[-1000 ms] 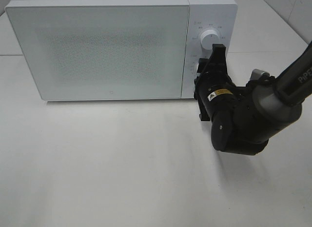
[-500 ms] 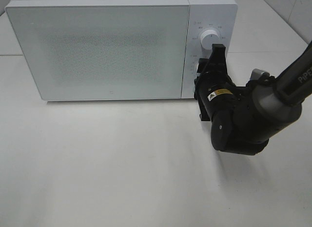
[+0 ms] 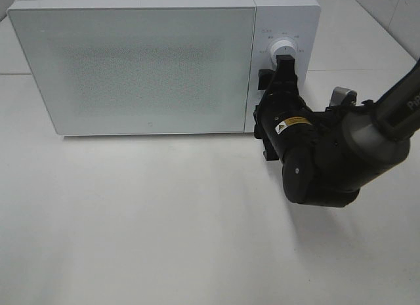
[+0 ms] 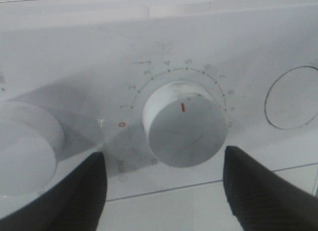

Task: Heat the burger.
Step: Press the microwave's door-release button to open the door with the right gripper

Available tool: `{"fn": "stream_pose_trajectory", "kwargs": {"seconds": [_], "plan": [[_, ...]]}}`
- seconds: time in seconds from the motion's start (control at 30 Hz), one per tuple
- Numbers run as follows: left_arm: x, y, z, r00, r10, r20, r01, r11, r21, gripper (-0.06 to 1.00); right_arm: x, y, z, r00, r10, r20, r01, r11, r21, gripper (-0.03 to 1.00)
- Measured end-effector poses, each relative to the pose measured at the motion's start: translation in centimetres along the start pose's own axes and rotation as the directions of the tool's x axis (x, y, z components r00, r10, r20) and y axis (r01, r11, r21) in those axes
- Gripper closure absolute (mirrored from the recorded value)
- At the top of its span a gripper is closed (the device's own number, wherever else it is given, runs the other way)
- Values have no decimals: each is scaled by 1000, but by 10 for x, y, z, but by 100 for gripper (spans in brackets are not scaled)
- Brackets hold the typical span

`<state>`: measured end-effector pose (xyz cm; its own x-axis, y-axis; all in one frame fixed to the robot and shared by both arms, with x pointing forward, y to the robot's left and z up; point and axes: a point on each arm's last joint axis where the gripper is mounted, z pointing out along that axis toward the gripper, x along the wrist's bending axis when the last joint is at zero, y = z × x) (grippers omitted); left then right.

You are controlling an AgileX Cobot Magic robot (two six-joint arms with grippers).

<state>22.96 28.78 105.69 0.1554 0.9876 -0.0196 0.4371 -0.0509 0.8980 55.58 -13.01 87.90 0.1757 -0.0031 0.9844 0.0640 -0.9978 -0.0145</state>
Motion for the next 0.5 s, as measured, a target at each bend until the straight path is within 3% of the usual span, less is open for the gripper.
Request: {"fn": "stream_pose_trajectory", "kwargs": {"seconds": [0.13,0.37,0.5], "plan": [[0,0,0,1000,0,0,0,1000,0,-5,2,7,-12,1000,-17,13,17,1000,-1,23],[0,0,0,1000,0,0,0,1000,0,-5,2,12,-30,996,-81,34,79,995,56,21],[0,0,0,1000,0,0,0,1000,0,-5,-1,15,-48,973,-211,89,197,969,146,21]]}}
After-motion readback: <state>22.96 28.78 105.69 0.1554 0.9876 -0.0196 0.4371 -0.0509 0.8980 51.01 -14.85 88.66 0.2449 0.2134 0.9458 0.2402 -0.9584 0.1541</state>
